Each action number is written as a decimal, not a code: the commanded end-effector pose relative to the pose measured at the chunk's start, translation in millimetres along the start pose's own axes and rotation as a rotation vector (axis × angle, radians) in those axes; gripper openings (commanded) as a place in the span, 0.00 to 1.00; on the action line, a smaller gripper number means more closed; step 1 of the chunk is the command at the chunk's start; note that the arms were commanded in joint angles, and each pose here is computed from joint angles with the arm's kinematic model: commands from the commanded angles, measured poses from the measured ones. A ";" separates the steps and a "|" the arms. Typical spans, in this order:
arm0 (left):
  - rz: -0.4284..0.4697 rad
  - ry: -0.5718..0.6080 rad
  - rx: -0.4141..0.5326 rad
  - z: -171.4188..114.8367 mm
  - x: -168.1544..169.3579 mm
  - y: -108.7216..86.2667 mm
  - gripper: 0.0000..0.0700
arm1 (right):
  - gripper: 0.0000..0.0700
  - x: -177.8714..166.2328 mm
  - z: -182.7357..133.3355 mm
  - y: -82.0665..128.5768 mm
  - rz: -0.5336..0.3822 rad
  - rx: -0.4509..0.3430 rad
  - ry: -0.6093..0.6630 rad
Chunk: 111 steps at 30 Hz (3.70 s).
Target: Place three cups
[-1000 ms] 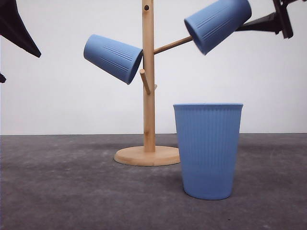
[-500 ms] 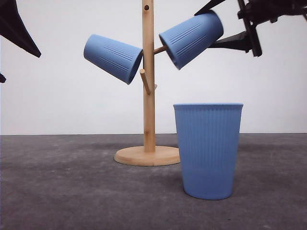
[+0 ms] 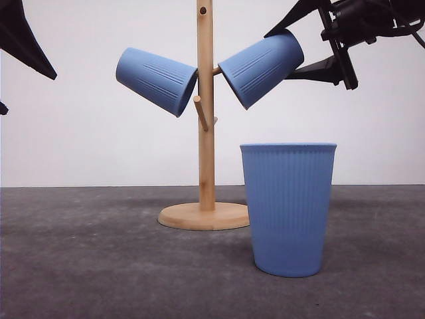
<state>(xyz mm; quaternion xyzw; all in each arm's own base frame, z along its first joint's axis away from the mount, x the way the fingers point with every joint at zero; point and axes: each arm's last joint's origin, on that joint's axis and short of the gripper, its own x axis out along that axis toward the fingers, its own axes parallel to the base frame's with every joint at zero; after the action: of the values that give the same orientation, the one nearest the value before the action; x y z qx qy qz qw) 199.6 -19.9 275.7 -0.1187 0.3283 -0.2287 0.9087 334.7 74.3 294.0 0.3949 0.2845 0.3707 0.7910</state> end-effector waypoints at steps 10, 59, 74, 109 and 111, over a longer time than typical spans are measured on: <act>-0.001 -0.016 0.009 4.0 -0.7 -1.1 0.78 | 0.60 11.5 -1.8 -5.3 -0.003 -0.007 0.016; -0.001 -0.016 0.009 4.1 -0.7 -1.1 0.78 | 0.72 -47.5 -91.5 50.5 -0.488 -0.235 0.442; -0.001 -0.016 0.009 4.0 -0.6 -1.2 0.78 | 0.69 -18.5 -133.9 16.2 -0.599 -0.214 0.600; -0.379 0.095 0.029 -3.7 5.9 -27.9 0.80 | 0.01 -5.2 -112.2 48.7 -0.260 -0.186 0.783; -0.446 0.115 0.038 -4.8 8.3 -33.1 0.80 | 0.01 -4.2 -111.6 51.7 -0.184 -0.166 0.794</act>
<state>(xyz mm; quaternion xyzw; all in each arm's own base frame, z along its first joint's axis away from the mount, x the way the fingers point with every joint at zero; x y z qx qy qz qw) 188.5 -51.2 277.0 -0.1552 0.3443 -0.4259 0.8222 228.6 135.1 274.3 0.1314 0.5835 0.4196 0.6828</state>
